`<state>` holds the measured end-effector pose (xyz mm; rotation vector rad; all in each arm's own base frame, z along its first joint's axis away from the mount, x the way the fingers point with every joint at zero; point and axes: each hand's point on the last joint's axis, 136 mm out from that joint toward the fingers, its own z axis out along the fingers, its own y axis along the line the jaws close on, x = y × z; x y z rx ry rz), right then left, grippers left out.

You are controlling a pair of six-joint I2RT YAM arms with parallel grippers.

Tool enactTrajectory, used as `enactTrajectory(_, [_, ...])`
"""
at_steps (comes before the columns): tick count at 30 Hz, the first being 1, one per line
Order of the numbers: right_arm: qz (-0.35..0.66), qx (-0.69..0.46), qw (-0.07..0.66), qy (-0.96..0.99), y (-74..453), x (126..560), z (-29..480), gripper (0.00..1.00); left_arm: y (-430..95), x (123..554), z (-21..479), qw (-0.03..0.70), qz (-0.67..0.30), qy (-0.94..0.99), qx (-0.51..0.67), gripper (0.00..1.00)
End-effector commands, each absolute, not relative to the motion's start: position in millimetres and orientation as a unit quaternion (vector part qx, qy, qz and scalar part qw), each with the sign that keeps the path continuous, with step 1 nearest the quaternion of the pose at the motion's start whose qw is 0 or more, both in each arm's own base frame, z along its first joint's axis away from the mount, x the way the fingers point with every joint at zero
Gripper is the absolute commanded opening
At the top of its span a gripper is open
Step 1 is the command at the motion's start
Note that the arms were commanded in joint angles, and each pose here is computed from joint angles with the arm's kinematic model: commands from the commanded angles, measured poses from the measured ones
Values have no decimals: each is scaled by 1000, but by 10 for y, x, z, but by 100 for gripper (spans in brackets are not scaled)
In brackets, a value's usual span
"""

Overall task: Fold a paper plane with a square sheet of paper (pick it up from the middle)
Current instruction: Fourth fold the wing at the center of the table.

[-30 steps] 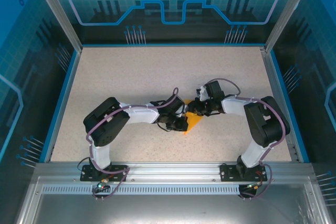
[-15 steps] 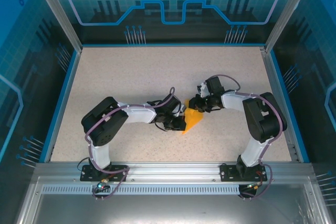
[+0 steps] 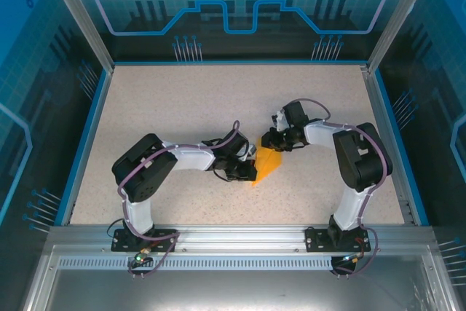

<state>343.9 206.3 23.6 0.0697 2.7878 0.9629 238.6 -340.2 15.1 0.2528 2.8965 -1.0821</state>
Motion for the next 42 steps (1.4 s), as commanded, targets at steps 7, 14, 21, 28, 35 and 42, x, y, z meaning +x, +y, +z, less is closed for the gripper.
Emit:
enactTrajectory(7, [308,20,91,947,1977,3494,164,19,-3225,2310,-34,-5,-330,943,53,1])
enactTrajectory(14, [310,10,119,943,1964,3539,382,26,-3217,2295,-71,-11,-331,942,51,0])
enactTrajectory(21, [298,1,144,944,1851,3486,622,29,-3218,2288,-91,-13,-332,942,48,0])
enactTrajectory(28, [310,-2,135,941,1856,3323,612,27,-3211,2282,-126,-16,-333,942,41,0])
enactTrajectory(35, [324,-5,111,940,1956,3172,492,21,-3199,2292,-141,-15,-338,941,27,0])
enactTrajectory(42, [332,-11,98,938,2102,3160,393,17,-3182,2295,-149,-14,-339,941,18,0])
